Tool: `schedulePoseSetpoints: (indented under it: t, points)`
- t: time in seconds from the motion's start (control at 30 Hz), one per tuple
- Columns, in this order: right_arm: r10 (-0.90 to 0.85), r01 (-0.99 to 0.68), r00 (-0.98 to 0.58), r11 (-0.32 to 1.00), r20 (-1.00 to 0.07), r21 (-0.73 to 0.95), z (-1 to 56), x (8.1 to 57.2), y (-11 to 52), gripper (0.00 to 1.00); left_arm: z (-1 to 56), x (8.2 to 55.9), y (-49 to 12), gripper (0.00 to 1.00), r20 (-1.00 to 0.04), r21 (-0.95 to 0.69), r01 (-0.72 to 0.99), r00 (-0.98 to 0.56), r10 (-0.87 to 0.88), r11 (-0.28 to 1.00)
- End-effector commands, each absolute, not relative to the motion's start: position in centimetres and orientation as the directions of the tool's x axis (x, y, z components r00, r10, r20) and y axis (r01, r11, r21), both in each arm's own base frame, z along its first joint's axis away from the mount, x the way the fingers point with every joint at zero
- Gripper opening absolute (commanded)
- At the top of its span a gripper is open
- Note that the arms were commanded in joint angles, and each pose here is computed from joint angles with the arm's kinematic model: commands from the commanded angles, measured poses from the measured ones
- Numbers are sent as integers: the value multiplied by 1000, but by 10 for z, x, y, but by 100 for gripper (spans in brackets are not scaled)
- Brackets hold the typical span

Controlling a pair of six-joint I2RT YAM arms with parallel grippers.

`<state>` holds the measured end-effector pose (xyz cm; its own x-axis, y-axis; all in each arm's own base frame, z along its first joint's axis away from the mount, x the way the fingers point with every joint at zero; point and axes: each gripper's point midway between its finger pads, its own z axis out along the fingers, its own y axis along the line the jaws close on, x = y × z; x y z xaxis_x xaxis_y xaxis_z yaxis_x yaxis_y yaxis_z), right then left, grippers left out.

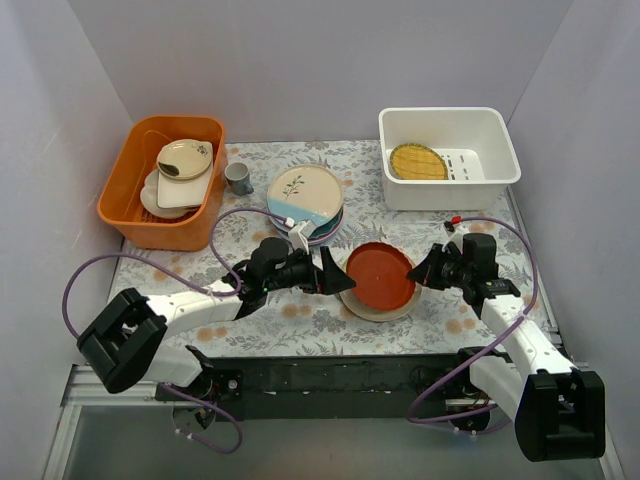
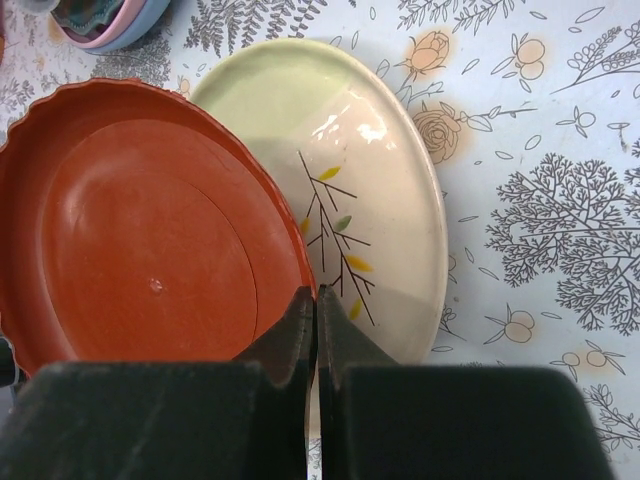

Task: Place the plates into the plastic bin on the countertop
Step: Pick up the plate at the center of the board.

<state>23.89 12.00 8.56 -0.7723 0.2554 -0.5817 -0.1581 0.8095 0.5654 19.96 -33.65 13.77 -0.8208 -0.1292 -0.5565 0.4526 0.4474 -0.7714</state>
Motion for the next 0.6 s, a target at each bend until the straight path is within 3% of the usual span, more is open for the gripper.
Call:
schedulePoseSetpoints:
  t: [0.0, 0.57]
  points:
    - [245, -202, -738, 809, -628, 552, 105, 252, 122, 1, 147, 202, -325, 98, -594, -749, 461, -785, -176, 476]
    - [234, -259, -632, 834, -738, 487, 181, 310, 120, 1, 168, 210, -306, 98, -644, -722, 459, -720, -259, 518]
